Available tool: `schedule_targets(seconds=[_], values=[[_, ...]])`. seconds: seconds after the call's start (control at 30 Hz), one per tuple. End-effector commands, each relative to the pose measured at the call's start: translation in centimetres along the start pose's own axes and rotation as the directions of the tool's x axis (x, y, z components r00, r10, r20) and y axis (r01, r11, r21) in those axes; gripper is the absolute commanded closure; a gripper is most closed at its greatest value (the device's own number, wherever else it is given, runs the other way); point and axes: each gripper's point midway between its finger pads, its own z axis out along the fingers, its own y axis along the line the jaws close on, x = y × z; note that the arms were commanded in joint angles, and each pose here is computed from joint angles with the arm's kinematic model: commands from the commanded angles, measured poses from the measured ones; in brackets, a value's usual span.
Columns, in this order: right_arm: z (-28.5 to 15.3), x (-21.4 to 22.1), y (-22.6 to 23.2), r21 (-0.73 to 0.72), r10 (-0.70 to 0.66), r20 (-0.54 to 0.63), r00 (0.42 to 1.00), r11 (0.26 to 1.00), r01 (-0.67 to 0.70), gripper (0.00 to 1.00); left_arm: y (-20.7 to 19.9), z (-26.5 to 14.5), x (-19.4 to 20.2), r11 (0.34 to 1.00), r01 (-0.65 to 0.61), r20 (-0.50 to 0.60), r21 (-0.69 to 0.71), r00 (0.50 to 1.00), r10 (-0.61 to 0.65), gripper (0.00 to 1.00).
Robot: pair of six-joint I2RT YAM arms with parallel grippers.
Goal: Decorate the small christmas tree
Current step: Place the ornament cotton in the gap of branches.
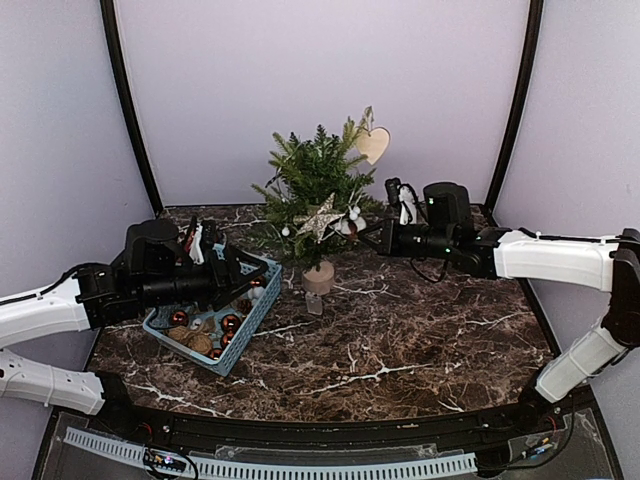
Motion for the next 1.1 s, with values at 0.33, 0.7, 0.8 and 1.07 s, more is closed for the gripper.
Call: schedule_targets(seconds=[0.33,0.7,0.8,1.07], values=[[-3.1,-3.0,1.4,-0.002,-0.018,0.114,0.993,1.0,0.019,0.56,1.2,-0.1,0.2,1.0,-0.008,0.004,-0.017,1.0,0.008,0.23],[-8.0,-3.4,-2.0,0.178,0.039,0.236,0.971,0.98,-0.083,0.36,1.8,-0.1,0.0,0.999,-0.032,0.0,-0.042,0.999,0.032,0.22],[-8.1,-1.7,-4.1,0.202,0.111,0.244,0.963,0.966,-0.162,0.39,2.3,0.4,-0.1,0.999,-0.024,-0.004,-0.043,1.0,0.024,0.24],[-5.2,2.5,-6.6,0.178,0.213,0.19,0.958,0.952,-0.247,0.46,2.5,1.7,-0.9,1.0,-0.023,-0.021,0.0,1.0,0.023,0.28]])
